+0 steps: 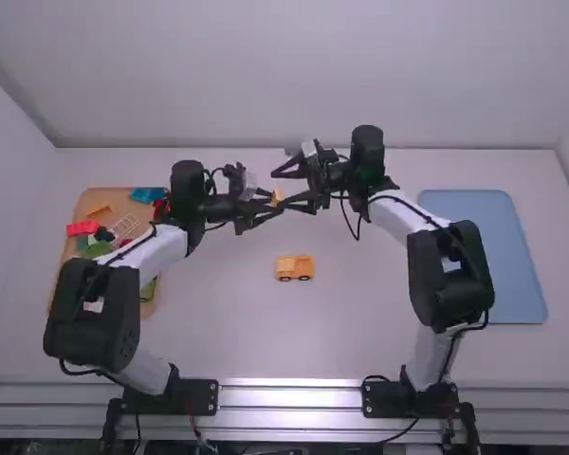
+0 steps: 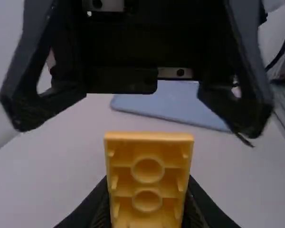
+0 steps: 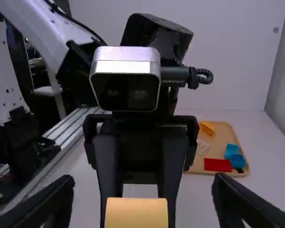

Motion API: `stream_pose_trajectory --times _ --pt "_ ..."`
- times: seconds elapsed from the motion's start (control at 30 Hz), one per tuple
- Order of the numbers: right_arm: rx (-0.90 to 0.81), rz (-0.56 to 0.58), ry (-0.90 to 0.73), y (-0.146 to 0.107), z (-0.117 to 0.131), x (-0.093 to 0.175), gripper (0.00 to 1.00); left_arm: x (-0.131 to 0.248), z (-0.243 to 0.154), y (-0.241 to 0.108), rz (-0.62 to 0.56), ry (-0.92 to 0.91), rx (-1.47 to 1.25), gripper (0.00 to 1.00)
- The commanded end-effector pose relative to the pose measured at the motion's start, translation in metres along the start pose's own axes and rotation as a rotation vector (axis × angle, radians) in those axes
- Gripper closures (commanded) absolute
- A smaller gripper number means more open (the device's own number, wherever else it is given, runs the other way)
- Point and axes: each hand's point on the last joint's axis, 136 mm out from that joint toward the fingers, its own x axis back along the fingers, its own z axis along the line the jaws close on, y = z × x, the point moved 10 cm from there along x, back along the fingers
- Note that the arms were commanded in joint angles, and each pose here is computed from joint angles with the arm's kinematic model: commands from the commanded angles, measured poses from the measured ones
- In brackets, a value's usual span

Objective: Assemble lego blocks to make yellow taxi

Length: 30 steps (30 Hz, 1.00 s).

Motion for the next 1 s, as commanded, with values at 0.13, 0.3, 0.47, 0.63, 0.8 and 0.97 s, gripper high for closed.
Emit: stream_pose_trajectory --times 0.13,0.3,0.47,0.63,0.8,0.97 --pt "0.011 -0.004 0.026 -0.007 0.003 0.003 0.31 0.001 -0.002 0.011 -0.041 -0.026 0.022 0.93" --pt "0.016 -0.004 0.024 -0.007 0.003 0.003 0.41 0.001 -0.002 0.011 -0.042 -0.026 0.024 0.93" --pt "0.02 -0.004 0.037 -0.007 0.004 -0.003 0.57 0.001 -0.002 0.011 -0.043 -0.025 0.021 0.92" --pt "0.02 -0.004 0.034 -0.007 0.004 -0.002 0.68 0.002 -0.001 0.013 -0.048 -0.024 0.015 0.87" --pt "0.021 -0.004 0.034 -0.007 0.004 -0.002 0.76 0.002 -0.001 0.016 -0.061 -0.022 -0.003 0.73" --pt "0.0 0.002 -0.005 -0.007 0.001 -0.002 0.81 0.002 -0.001 0.02 -0.074 -0.021 0.005 0.46"
